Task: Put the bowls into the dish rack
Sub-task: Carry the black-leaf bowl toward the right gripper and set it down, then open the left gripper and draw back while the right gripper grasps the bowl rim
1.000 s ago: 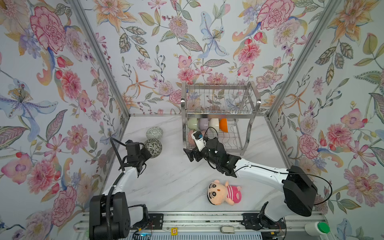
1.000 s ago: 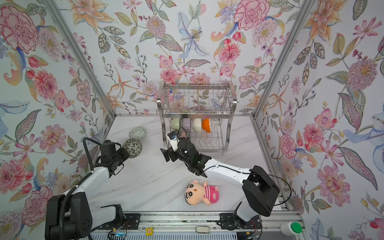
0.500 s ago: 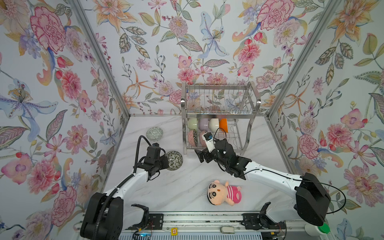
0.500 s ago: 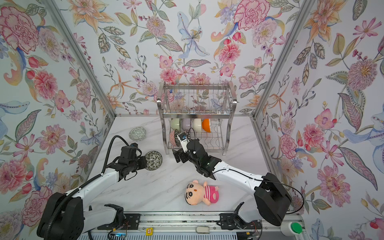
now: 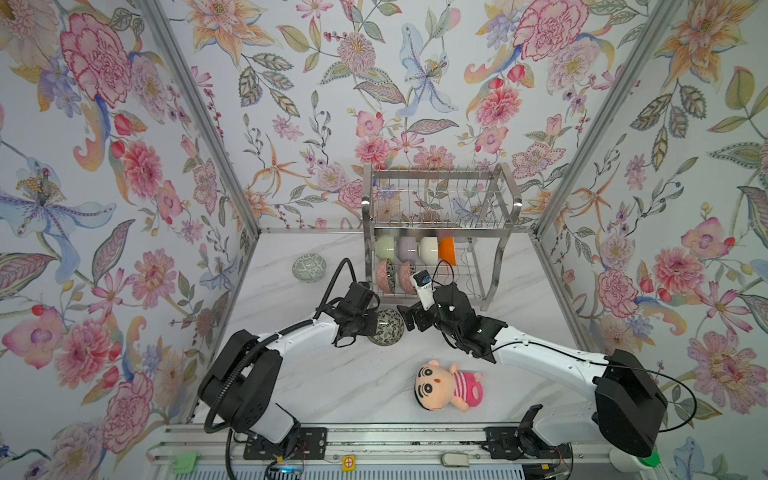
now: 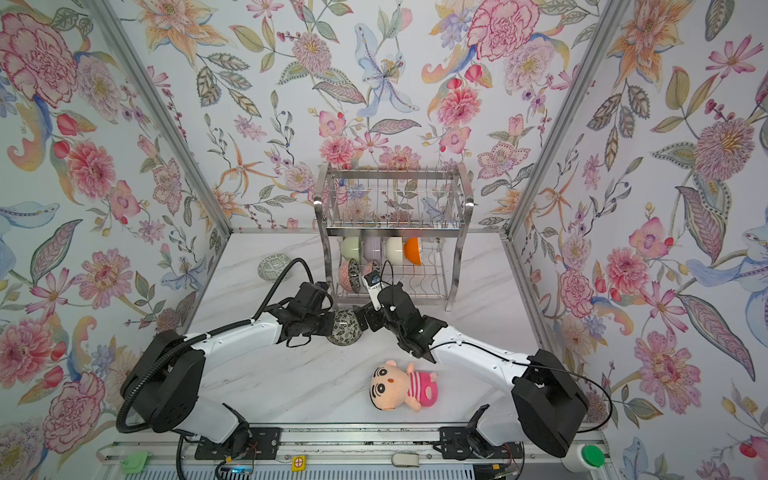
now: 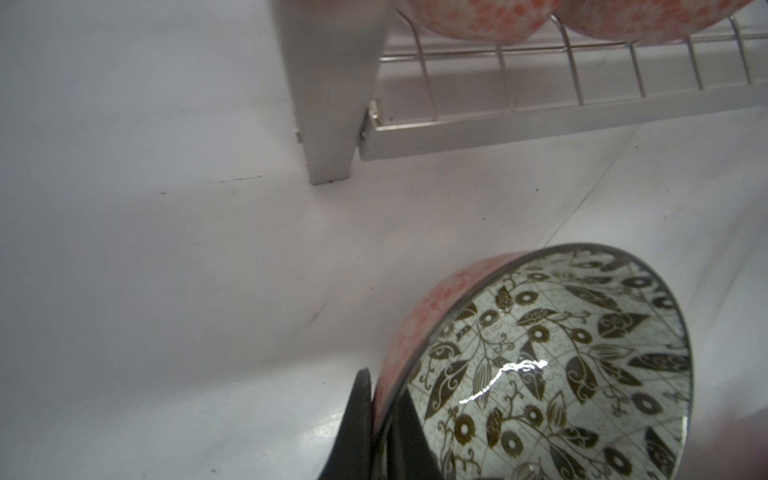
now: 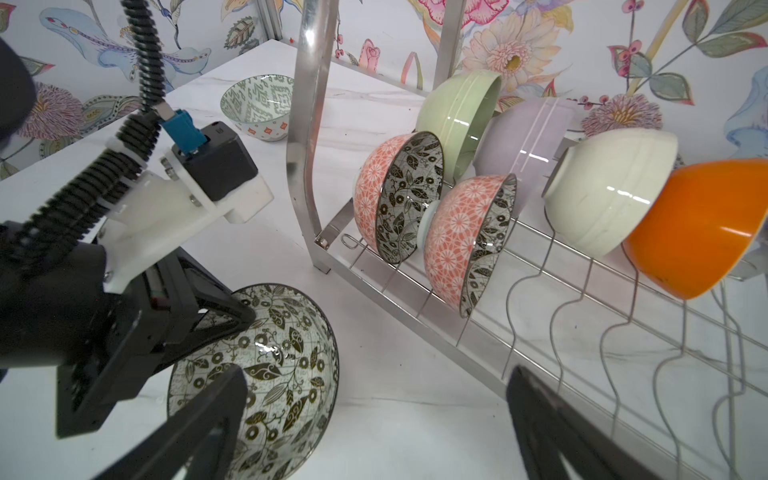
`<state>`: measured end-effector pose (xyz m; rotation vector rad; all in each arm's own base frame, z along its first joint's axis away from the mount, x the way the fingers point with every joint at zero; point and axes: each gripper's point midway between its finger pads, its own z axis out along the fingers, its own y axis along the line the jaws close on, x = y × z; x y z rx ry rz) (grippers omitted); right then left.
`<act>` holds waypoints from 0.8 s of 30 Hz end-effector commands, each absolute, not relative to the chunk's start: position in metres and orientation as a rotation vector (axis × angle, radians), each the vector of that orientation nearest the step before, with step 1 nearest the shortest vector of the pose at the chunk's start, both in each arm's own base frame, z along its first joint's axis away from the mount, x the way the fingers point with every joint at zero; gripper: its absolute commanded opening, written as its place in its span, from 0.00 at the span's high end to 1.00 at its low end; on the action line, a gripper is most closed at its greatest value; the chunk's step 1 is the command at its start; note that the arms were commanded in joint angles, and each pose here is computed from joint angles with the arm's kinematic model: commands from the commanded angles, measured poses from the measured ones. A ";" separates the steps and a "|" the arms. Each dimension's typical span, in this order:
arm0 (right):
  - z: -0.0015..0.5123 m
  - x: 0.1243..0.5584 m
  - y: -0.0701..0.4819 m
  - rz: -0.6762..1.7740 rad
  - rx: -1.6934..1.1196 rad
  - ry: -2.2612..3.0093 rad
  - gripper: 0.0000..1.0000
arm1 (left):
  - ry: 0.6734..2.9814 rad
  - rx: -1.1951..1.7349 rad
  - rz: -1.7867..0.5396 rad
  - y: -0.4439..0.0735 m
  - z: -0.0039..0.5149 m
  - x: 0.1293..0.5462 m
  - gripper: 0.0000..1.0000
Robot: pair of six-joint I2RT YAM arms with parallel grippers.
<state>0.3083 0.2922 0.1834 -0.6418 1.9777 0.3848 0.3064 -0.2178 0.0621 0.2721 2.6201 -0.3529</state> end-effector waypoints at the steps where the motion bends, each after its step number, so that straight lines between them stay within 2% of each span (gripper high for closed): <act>1: 0.185 0.309 0.279 0.369 -0.591 1.992 0.01 | 2.625 0.345 -0.336 -0.232 0.060 0.308 0.98; 10: 0.177 0.309 0.274 0.395 -0.559 2.006 0.01 | 2.656 0.388 -0.371 -0.247 0.046 0.301 0.87; 19: 0.181 0.306 0.273 0.418 -0.544 2.009 0.01 | 2.564 0.365 -0.405 -0.250 0.073 0.309 0.51; 22: 0.179 0.303 0.274 0.427 -0.539 2.016 0.01 | 2.539 0.365 -0.370 -0.244 0.085 0.313 0.31; 24: 0.179 0.300 0.276 0.428 -0.546 2.018 0.01 | 2.498 0.349 -0.348 -0.236 0.104 0.316 0.12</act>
